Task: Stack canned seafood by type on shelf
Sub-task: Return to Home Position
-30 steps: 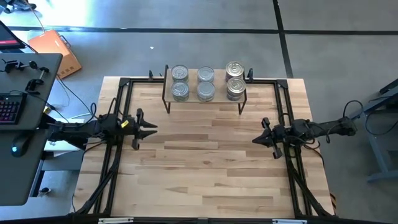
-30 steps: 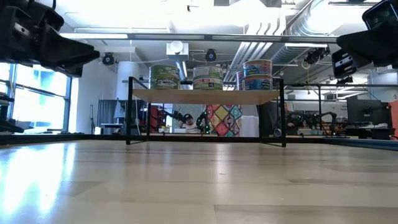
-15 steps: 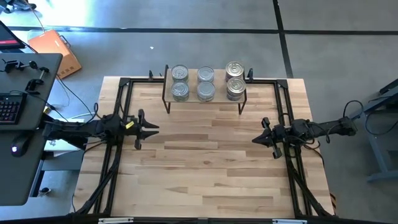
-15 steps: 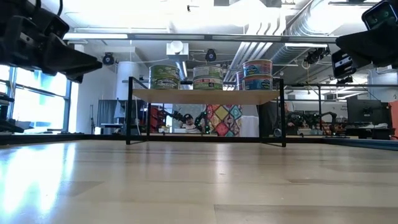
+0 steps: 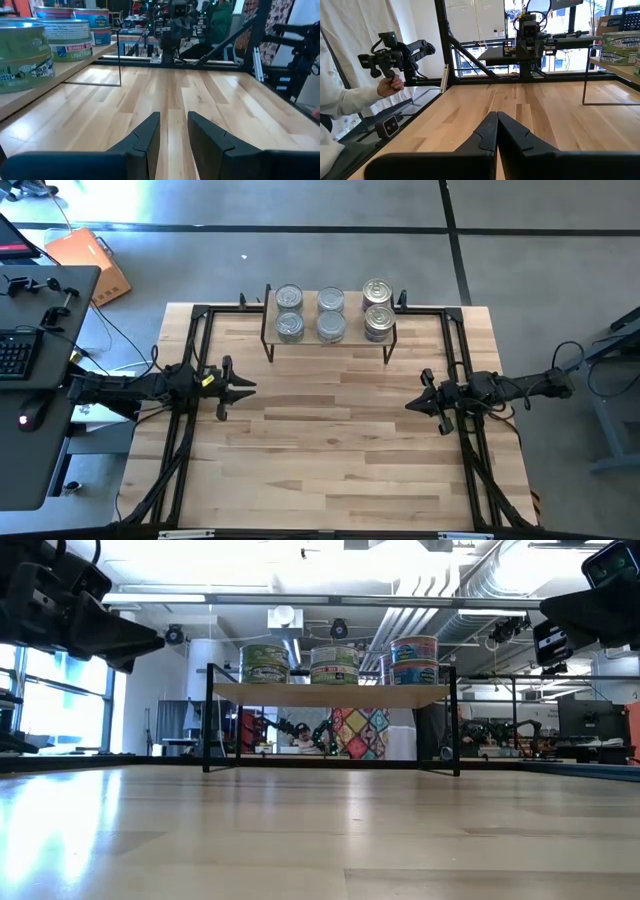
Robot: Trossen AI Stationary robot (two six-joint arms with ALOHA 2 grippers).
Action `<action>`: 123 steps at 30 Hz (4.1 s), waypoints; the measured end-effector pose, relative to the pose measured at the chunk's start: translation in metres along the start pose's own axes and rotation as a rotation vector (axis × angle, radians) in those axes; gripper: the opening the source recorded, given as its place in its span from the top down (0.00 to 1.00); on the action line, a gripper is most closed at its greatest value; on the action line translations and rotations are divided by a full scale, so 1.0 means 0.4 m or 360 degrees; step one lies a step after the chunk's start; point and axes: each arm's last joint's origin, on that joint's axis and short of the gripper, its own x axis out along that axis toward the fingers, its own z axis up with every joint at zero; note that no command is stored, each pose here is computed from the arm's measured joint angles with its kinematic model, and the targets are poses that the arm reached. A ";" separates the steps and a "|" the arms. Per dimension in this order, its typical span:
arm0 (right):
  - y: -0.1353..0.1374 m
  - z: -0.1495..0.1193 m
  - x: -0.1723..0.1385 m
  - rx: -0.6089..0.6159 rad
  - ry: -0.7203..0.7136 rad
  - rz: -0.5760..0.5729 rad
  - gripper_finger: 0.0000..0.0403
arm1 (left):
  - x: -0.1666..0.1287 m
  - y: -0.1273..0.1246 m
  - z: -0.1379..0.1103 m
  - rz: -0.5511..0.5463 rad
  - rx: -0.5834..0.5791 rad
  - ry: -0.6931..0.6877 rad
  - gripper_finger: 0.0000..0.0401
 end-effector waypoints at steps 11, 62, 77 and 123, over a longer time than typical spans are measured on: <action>0.000 0.000 0.000 0.0000 0.0001 0.0000 1.00 | 0.000 0.000 -0.004 0.0000 0.0073 0.0028 0.78; 0.000 -0.001 0.000 -0.0001 0.0002 -0.0001 1.00 | 0.000 0.000 -0.004 0.0002 0.0074 0.0029 0.78; 0.000 -0.001 0.000 -0.0001 0.0002 0.0000 1.00 | 0.000 0.000 -0.004 0.0002 0.0074 0.0029 0.78; 0.000 -0.001 0.000 -0.0001 0.0002 0.0000 1.00 | 0.000 0.000 -0.004 0.0002 0.0074 0.0029 0.78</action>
